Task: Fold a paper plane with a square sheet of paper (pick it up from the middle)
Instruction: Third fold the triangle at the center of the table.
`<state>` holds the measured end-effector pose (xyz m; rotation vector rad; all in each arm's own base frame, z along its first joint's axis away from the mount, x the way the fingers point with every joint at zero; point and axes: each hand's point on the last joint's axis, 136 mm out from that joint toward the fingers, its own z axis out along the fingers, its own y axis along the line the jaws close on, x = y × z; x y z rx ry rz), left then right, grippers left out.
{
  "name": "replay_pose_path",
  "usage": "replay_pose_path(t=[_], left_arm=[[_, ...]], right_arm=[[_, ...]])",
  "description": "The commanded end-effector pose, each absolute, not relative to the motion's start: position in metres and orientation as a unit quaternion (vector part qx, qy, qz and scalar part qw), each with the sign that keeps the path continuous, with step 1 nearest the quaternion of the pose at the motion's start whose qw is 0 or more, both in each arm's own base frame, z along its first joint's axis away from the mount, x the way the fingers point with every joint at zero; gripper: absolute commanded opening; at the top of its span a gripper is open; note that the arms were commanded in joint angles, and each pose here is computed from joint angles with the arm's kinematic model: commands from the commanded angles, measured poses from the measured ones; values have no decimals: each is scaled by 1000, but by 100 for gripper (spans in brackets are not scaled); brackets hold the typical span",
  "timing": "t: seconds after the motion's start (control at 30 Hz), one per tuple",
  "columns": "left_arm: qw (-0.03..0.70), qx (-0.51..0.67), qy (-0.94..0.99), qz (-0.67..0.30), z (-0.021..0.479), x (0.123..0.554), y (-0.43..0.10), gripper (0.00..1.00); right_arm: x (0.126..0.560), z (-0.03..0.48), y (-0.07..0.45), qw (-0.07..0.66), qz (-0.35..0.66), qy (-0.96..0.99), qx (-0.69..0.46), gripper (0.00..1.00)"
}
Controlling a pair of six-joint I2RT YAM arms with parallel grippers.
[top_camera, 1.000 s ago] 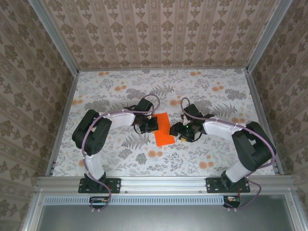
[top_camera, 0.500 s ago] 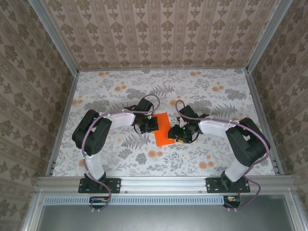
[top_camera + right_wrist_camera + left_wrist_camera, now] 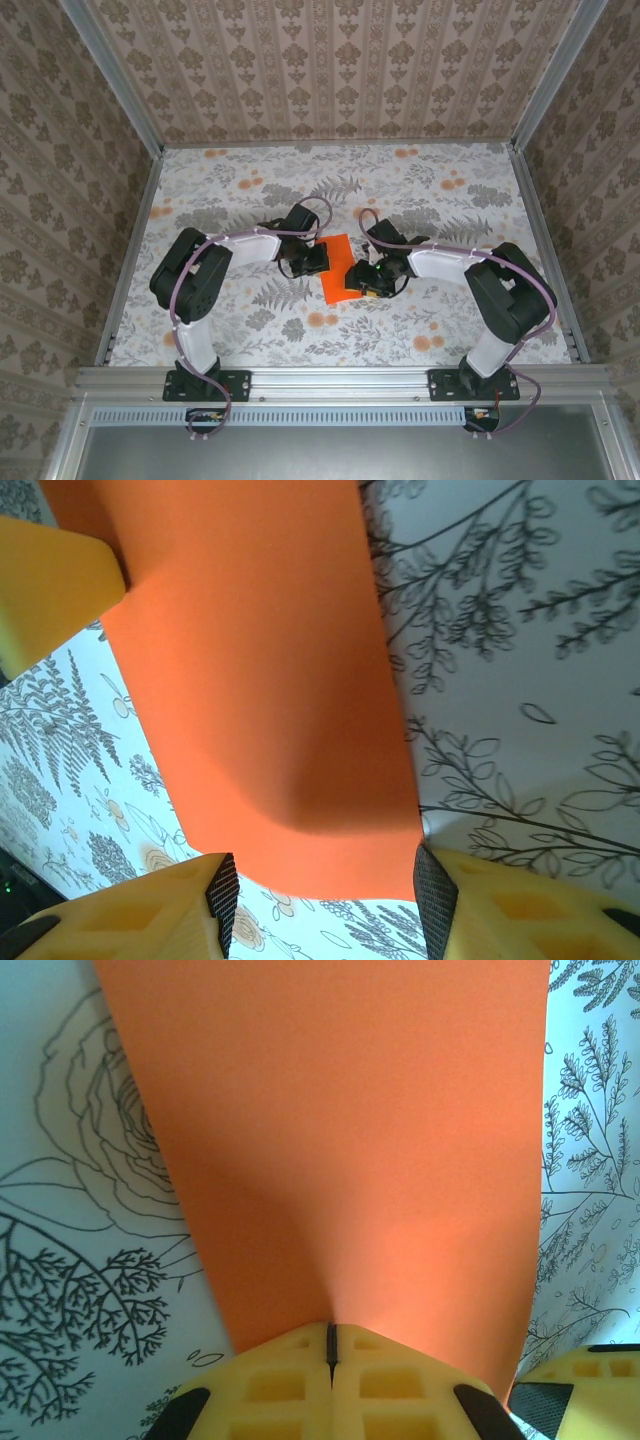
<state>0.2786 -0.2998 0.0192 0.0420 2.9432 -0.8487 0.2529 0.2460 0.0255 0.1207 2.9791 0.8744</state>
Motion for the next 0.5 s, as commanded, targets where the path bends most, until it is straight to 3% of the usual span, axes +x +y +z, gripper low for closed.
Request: replay_pose_path(t=[0.0, 0.47], left_arm=[[-5, -3, 978, -211, -19, 255, -276, 0], [-7, -8, 978, -210, -22, 253, -275, 0]], right_arm=[[253, 30, 258, 11, 299, 954, 22, 54], [272, 34, 274, 40, 350, 936, 19, 56]])
